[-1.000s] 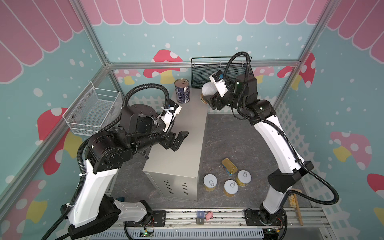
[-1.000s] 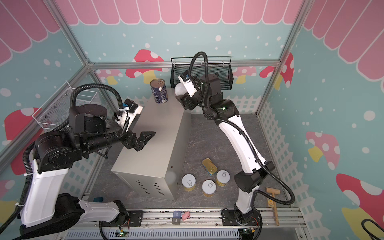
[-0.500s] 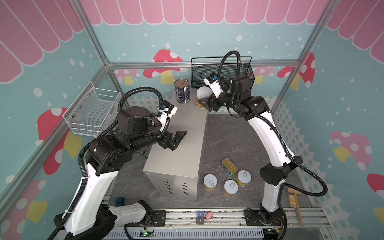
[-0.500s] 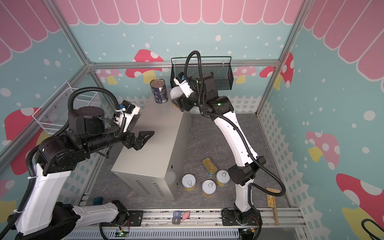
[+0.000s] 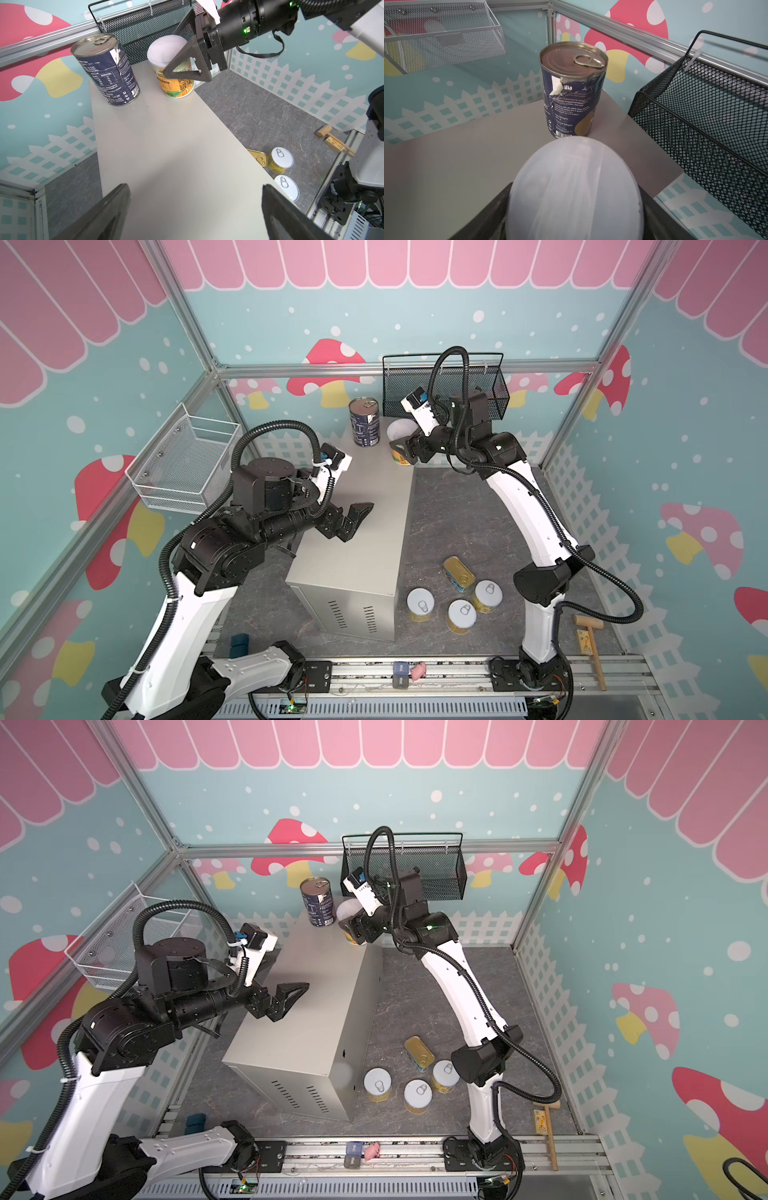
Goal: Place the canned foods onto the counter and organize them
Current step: 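Lift the yellow can onto the cabinet top beside the dark blue can, then open the right gripper and withdraw it from the yellow can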
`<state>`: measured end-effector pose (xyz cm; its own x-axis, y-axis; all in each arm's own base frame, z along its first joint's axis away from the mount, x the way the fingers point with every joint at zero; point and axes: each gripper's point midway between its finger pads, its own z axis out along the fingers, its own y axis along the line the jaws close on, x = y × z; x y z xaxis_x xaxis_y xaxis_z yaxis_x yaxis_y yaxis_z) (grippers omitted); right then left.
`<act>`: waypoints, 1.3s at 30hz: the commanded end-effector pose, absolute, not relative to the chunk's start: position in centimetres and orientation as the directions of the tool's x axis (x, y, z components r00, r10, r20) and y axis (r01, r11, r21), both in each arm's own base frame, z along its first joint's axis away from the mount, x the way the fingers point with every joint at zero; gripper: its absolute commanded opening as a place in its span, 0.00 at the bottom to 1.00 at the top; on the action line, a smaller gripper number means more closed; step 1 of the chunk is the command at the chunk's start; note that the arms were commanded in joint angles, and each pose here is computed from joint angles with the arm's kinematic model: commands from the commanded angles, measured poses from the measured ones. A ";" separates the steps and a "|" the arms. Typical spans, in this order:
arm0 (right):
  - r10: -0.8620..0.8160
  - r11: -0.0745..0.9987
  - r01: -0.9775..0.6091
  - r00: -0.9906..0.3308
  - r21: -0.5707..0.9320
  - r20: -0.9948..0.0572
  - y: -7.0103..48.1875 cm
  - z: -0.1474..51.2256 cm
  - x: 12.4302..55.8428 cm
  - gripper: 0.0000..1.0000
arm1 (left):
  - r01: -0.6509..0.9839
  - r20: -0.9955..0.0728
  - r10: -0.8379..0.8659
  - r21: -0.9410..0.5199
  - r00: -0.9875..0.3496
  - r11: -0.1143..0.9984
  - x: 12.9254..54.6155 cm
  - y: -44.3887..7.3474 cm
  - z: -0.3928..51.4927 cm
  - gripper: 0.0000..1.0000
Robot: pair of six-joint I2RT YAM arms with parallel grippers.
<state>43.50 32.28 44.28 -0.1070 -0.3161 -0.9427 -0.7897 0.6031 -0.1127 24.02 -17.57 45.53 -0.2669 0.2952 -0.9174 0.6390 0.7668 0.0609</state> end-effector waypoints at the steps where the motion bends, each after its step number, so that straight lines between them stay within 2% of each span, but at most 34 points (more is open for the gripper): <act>1: -0.243 0.613 -0.774 0.010 -0.161 -0.970 32.6 48.1 44.0 0.83 | 0.651 -0.934 0.277 0.067 -0.225 0.756 23.8 -17.6 46.4 0.99; 11: -0.251 0.640 -0.751 -0.005 -0.162 -0.968 32.8 46.8 45.7 0.75 | 0.655 -0.941 0.243 0.032 -0.234 0.755 24.4 -17.6 46.2 0.99; 24: -0.181 0.685 -0.718 -0.003 -0.124 -0.983 32.5 46.2 49.3 0.74 | 0.652 -0.949 0.215 0.014 -0.229 0.758 25.1 -17.2 46.1 0.99; 39: -0.171 0.639 -0.759 0.023 -0.128 -0.985 33.2 46.4 48.8 0.75 | 0.653 -0.960 0.149 -0.046 -0.239 0.756 25.9 -16.5 46.6 0.99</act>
